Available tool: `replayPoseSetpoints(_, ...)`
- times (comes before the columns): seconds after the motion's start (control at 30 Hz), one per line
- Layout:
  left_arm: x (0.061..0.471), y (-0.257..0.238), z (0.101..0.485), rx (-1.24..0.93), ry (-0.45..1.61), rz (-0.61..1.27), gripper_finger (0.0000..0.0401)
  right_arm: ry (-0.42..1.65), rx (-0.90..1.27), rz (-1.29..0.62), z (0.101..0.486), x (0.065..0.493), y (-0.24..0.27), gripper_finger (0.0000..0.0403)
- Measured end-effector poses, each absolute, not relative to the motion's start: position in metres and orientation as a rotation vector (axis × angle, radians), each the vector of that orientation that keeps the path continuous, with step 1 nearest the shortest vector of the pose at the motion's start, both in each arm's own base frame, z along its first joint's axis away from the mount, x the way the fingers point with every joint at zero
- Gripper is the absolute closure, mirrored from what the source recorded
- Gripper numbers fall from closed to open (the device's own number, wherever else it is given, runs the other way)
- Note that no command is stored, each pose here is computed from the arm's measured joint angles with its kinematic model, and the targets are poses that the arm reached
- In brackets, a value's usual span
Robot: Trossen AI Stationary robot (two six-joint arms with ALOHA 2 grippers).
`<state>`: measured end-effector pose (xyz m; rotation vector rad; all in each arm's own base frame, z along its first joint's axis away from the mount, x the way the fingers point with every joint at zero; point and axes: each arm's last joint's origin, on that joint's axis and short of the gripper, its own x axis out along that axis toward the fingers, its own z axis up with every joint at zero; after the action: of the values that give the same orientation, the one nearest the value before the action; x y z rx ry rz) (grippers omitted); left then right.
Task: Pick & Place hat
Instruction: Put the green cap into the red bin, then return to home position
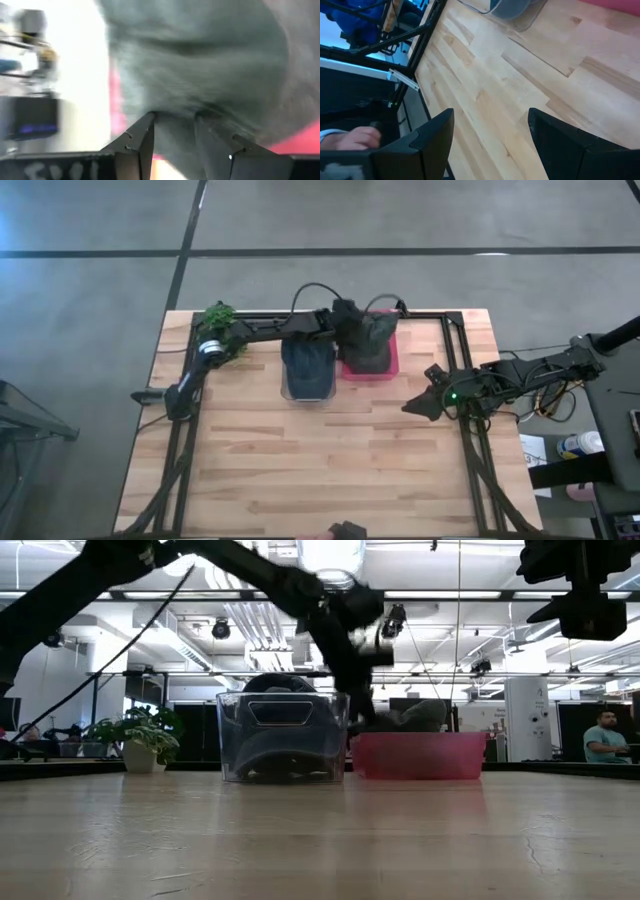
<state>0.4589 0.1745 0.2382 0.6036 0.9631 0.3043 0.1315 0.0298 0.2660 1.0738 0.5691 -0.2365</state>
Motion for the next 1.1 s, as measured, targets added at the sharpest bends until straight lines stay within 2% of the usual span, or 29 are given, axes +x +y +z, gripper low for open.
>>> replayPoseSetpoints(0.13,0.456,0.170,0.278,0.624,0.872,0.403,0.0268,0.568,1.080,-0.238,0.266,0.132,0.030,0.0154)
replayPoseSetpoints(0.23,0.452,0.168,0.286,0.564,0.864,0.447,0.0268,0.569,1.076,-0.238,0.266,0.132,0.030,0.0154)
replayPoseSetpoints(0.43,0.448,0.163,0.267,0.479,0.941,0.333,0.0268,0.571,1.055,-0.237,0.266,0.132,0.030,0.0154)
replayPoseSetpoints(0.53,0.455,0.164,0.237,0.473,0.960,0.270,0.0268,0.570,1.048,-0.245,0.265,0.133,0.030,0.0154)
replayPoseSetpoints(0.6,0.459,0.165,0.219,0.479,0.957,0.270,0.0268,0.572,1.045,-0.247,0.265,0.133,0.030,0.0154)
replayPoseSetpoints(0.7,0.462,0.163,0.220,0.498,0.931,0.300,0.0268,0.576,1.042,-0.249,0.264,0.134,0.030,0.0154)
replayPoseSetpoints(0.83,0.458,0.143,0.246,0.548,0.927,0.359,0.0268,0.573,1.024,-0.235,0.265,0.133,0.030,0.0154)
replayPoseSetpoints(1.0,0.434,0.107,0.331,0.541,0.700,0.365,0.0268,0.552,0.880,-0.160,0.270,0.131,0.030,0.0154)
replayPoseSetpoints(1.1,0.416,0.083,0.368,0.419,0.573,0.375,0.0268,0.531,0.798,-0.150,0.275,0.129,0.028,0.0154)
